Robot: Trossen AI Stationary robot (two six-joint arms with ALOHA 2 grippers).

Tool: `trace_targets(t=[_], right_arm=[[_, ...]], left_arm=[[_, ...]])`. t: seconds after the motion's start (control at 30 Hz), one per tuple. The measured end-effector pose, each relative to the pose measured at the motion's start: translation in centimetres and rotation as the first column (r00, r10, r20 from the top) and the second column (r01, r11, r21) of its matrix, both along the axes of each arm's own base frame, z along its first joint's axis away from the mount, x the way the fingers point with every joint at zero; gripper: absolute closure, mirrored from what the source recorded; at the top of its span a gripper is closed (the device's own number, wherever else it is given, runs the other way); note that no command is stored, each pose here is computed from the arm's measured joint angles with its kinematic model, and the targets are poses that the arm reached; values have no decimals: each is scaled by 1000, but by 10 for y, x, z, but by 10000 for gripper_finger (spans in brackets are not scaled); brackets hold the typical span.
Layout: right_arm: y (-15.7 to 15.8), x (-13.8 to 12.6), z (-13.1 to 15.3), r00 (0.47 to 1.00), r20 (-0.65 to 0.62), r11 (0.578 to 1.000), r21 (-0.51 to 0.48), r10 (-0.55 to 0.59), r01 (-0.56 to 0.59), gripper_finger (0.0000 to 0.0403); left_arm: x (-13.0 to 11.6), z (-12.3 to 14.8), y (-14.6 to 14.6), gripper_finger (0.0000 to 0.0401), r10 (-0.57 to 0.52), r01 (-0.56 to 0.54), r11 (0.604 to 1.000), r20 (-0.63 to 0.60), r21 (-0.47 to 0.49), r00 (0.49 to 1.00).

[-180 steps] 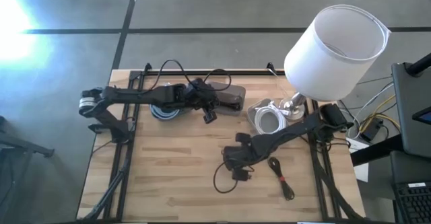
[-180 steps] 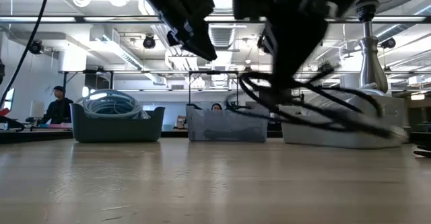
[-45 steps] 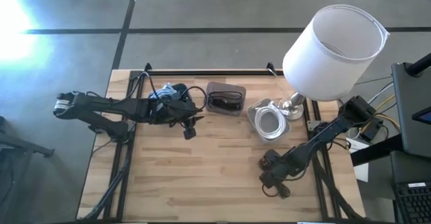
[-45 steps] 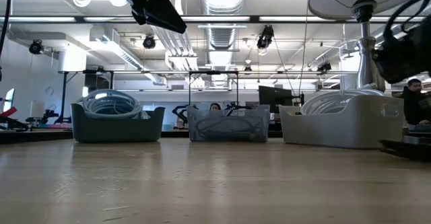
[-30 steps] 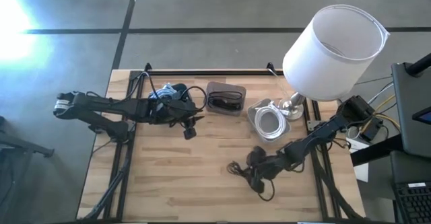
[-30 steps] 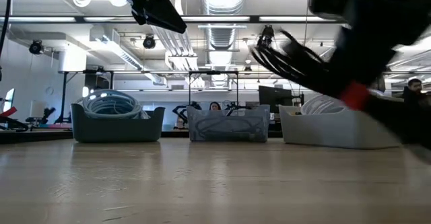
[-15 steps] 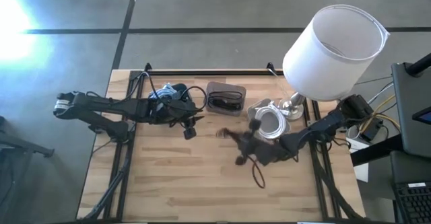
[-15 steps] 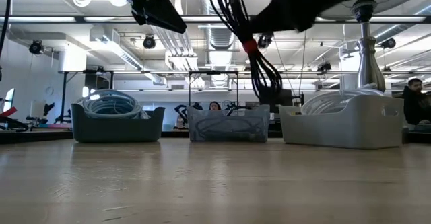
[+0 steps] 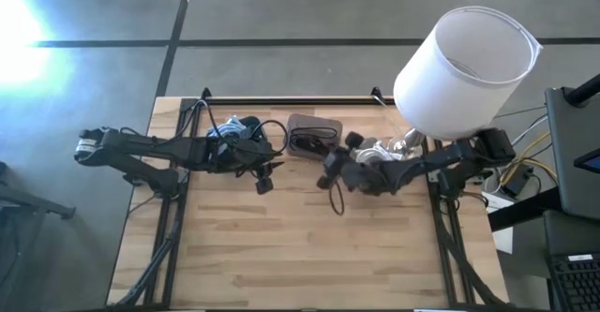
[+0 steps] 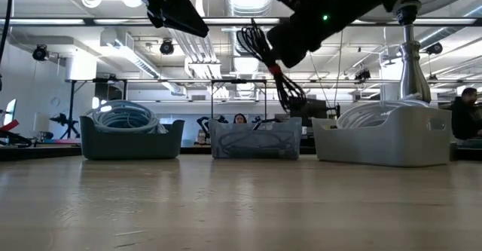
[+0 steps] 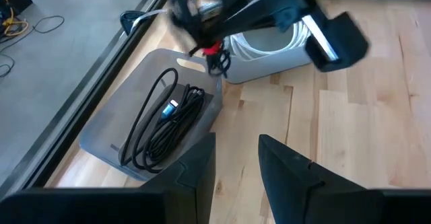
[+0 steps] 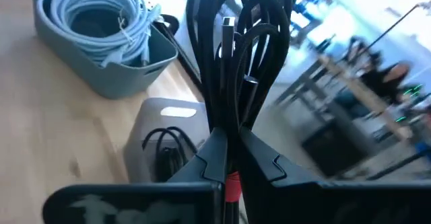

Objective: Pick & Place USB Port
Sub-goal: Put the black charger cable into the black bin

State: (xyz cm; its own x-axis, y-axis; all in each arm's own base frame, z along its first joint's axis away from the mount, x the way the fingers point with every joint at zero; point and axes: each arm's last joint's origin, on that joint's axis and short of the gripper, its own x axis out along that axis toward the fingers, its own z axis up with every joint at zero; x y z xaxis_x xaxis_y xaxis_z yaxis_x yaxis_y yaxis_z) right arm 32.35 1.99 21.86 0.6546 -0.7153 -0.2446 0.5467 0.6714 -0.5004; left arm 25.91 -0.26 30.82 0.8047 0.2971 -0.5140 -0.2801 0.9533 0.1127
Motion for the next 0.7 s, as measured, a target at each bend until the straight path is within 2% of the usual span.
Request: trace_targets(t=[0.1,0.27,0.33,0.5,0.7], right_arm=[[-17,3,-6,999,7,997,68,34,-34,387],[-35,9,-20,994,-103,1000,12,26,-25,387],[-39,10,-28,992,-123,1000,19,10,-8,387],[-37,12,-39,995,-100,997,77,-12,19,381],[-32,12,-38,995,-101,998,66,-17,24,345]], left_arm=[[0,0,0,285,0,0,1000,2,0,1000],[0,1,0,285,0,0,1000,8,0,1000],[0,1,0,285,0,0,1000,8,0,1000],[0,1,0,285,0,0,1000,8,0,1000],[0,0,0,285,-1,1,1000,5,0,1000]])
